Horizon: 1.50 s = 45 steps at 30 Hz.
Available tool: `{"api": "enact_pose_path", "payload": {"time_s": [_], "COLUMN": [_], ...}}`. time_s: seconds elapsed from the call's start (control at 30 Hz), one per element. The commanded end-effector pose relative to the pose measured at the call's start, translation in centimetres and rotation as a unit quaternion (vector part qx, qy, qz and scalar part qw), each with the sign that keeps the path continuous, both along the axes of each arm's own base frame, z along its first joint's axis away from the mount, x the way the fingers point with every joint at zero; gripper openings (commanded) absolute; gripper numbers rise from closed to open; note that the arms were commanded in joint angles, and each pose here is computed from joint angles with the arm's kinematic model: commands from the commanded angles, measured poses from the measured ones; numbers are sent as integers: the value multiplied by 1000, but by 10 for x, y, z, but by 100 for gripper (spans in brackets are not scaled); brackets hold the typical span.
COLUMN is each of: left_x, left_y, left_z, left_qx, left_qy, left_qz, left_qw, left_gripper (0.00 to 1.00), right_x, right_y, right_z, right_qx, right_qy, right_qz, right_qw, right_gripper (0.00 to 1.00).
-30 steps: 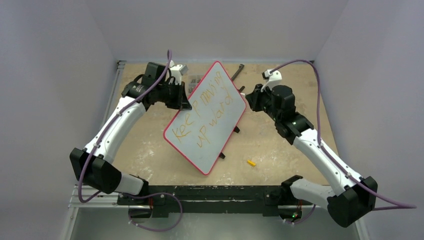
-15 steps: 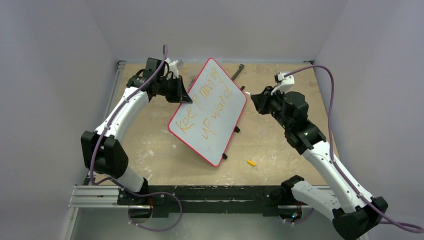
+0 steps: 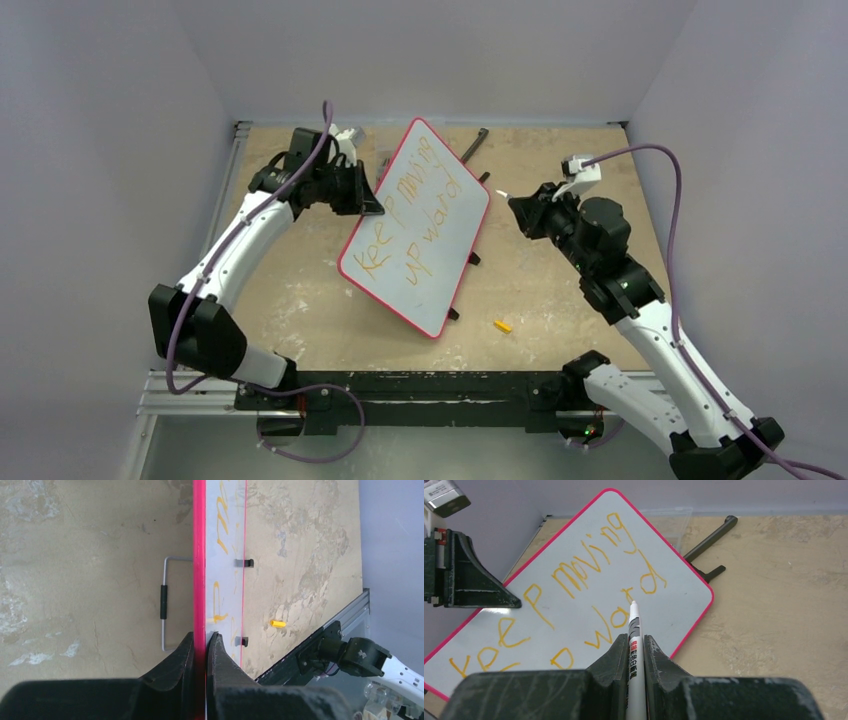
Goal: Write a sentence on the whiteboard
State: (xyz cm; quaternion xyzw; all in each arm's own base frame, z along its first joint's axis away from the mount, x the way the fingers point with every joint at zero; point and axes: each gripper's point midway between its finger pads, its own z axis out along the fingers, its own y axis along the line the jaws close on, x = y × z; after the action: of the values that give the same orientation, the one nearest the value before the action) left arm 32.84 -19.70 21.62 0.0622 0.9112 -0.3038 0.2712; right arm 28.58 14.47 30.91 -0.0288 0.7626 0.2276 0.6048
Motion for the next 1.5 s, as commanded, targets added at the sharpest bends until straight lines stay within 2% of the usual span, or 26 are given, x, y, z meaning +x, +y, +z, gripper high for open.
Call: {"api": "enact_pose_path", "payload": {"time_s": [0.0,0.3,0.53,1.03,1.47], "left_x": [-46,-54,-51,-65,-62], "left_y": [45,43,58,78,79], "left_z": [-48,-67,-89,-105,-97], "left_qx": [141,138,192,230,232], "left_qy": [42,57,87,90,68], "left_qz": [-17,-34,-34,-10,-10], "left_qw": [989,988,977,969,970], "left_gripper": [0,0,0,19,29], "right_x": [-3,0,-1,-5,-3], "right_y": [0,4,7,6,9], "right_z": [-2,-9,-14,-21,-29], "right_qx": [6,6,17,24,24], "right_qy": [1,5,6,9,16], "right_qz": [2,6,10,12,15], "right_qw": [1000,1000,1000,1000,999], "right_gripper": [0,0,0,0,0]}}
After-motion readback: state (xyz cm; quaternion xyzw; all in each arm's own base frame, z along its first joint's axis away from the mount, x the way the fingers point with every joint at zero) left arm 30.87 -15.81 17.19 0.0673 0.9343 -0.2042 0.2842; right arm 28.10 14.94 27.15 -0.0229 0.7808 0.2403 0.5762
